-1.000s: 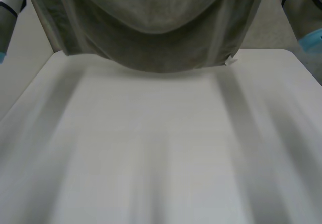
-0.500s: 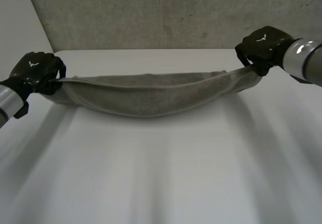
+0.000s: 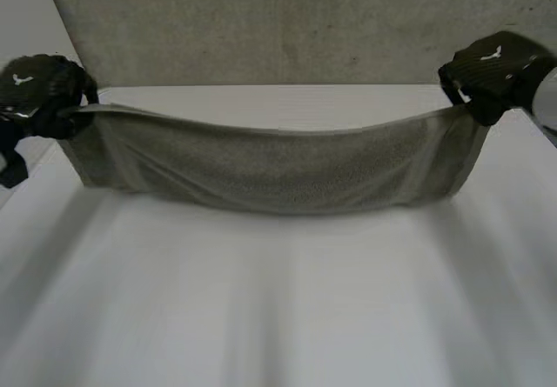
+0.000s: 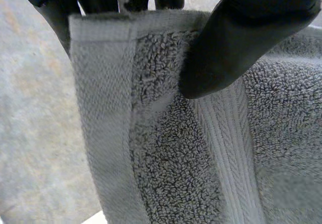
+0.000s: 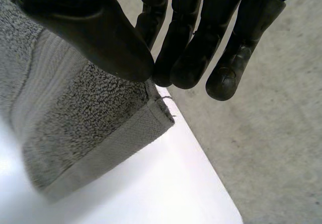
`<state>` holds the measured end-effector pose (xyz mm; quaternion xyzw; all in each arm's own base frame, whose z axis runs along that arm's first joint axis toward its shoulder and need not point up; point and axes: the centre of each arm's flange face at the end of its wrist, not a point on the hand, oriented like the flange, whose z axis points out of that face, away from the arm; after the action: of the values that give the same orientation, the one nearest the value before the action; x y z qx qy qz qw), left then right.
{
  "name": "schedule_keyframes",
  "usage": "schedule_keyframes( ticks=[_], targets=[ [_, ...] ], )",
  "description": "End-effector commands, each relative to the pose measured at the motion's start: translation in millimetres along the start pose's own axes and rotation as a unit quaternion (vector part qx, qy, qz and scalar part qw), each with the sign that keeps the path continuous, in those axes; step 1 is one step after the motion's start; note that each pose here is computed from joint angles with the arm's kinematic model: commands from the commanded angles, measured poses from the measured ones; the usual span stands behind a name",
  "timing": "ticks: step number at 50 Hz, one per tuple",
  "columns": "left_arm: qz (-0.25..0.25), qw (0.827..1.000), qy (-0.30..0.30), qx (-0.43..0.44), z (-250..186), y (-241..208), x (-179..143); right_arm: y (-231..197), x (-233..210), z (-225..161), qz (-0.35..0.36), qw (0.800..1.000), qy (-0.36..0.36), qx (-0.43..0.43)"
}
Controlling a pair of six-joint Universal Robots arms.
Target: Fold the towel.
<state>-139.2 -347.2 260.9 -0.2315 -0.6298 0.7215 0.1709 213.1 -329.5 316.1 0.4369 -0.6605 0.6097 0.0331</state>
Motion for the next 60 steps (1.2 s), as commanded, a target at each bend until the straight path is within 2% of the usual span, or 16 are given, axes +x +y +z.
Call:
schedule_keyframes(
  ticks=[1,5,15,22,25,40,47,49,55,58,60],
  targets=[
    [-0.019,0.999,0.017,-0.020,39,41,-9,24,-7,43,-0.010,1.000,0.027,0.007],
    [-0.027,0.999,0.019,-0.028,65,63,-11,36,-13,70,-0.020,0.998,0.065,0.002],
    [-0.038,0.998,-0.014,-0.054,97,102,-24,57,-43,110,-0.025,0.997,0.077,0.019],
    [-0.012,0.996,-0.032,-0.077,107,123,-24,79,-51,138,-0.034,0.992,0.122,0.023],
    [0.005,0.996,-0.035,-0.082,111,131,-22,80,-61,148,-0.036,0.992,0.119,0.029],
    [0.011,0.996,-0.029,-0.084,124,152,-11,105,-89,176,-0.037,0.993,0.110,0.020],
    [0.016,0.996,-0.045,-0.081,126,153,-14,114,-91,182,-0.036,0.991,0.125,0.004],
    [0.019,0.995,-0.054,-0.079,128,153,-17,120,-89,185,-0.041,0.988,0.149,-0.016],
    [0.025,0.994,-0.073,-0.075,131,145,-16,101,-93,184,-0.052,0.983,0.174,-0.011],
    [0.026,0.995,-0.064,-0.067,133,133,-6,82,-83,179,-0.050,0.981,0.188,0.005],
    [0.026,0.996,-0.065,-0.063,133,121,-4,53,-63,166,-0.048,0.977,0.207,0.029]
  ],
)
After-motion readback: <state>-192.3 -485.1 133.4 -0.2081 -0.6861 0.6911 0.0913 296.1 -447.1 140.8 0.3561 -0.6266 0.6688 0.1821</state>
